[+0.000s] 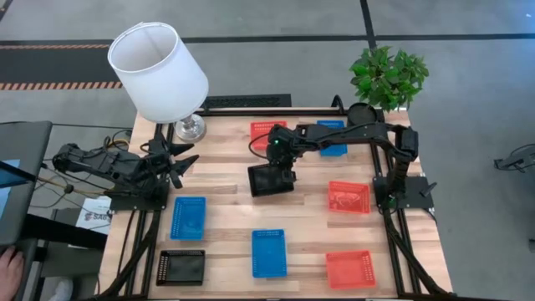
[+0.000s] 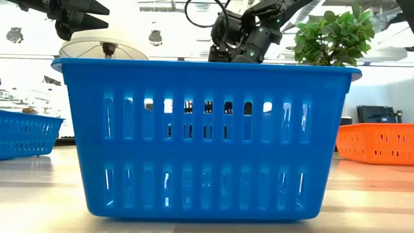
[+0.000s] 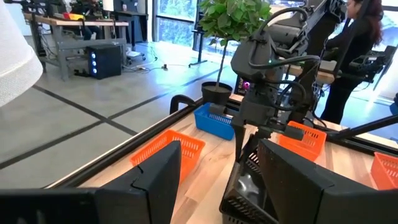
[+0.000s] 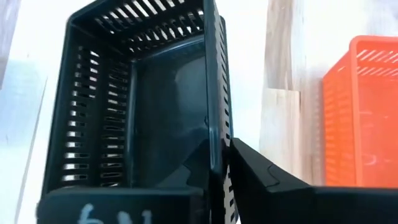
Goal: Stack baskets by color
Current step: Stack the top left black bin on the top right black bin, then stack the bottom blue bin on the top blue bin
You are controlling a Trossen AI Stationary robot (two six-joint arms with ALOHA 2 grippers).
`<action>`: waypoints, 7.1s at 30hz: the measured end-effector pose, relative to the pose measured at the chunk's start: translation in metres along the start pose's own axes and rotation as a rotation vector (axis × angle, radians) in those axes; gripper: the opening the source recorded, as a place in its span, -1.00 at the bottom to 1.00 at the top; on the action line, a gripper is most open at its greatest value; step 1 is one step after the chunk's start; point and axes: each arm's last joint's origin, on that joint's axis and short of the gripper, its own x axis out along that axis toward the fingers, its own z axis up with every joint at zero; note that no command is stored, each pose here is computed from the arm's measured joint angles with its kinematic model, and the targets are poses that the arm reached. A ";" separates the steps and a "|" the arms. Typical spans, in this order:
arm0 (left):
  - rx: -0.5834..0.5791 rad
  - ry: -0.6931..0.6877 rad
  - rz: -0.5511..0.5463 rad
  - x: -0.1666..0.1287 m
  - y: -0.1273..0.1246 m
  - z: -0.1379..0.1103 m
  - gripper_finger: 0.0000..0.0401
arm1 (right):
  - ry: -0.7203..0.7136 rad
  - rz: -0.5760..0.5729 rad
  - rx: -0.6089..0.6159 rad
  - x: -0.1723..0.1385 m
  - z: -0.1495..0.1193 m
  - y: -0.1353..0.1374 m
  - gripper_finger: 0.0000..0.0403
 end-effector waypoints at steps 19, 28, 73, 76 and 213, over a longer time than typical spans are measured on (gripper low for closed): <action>0.003 0.001 0.000 0.000 0.000 0.000 0.00 | -0.001 0.005 0.022 -0.001 -0.001 -0.002 -0.01; 0.005 0.002 0.001 0.000 0.000 0.000 0.00 | -0.045 -0.012 0.087 -0.007 0.003 -0.006 -0.01; 0.170 0.216 -0.094 0.016 -0.015 -0.021 0.00 | -0.184 0.158 0.313 -0.068 0.025 0.085 -0.80; 0.213 0.242 -0.152 0.017 -0.017 -0.023 0.00 | -0.152 0.189 0.319 -0.066 0.024 0.104 -0.74; 0.034 0.108 0.023 0.019 -0.016 -0.013 0.00 | 0.243 -0.213 -0.006 -0.166 -0.144 -0.117 -0.76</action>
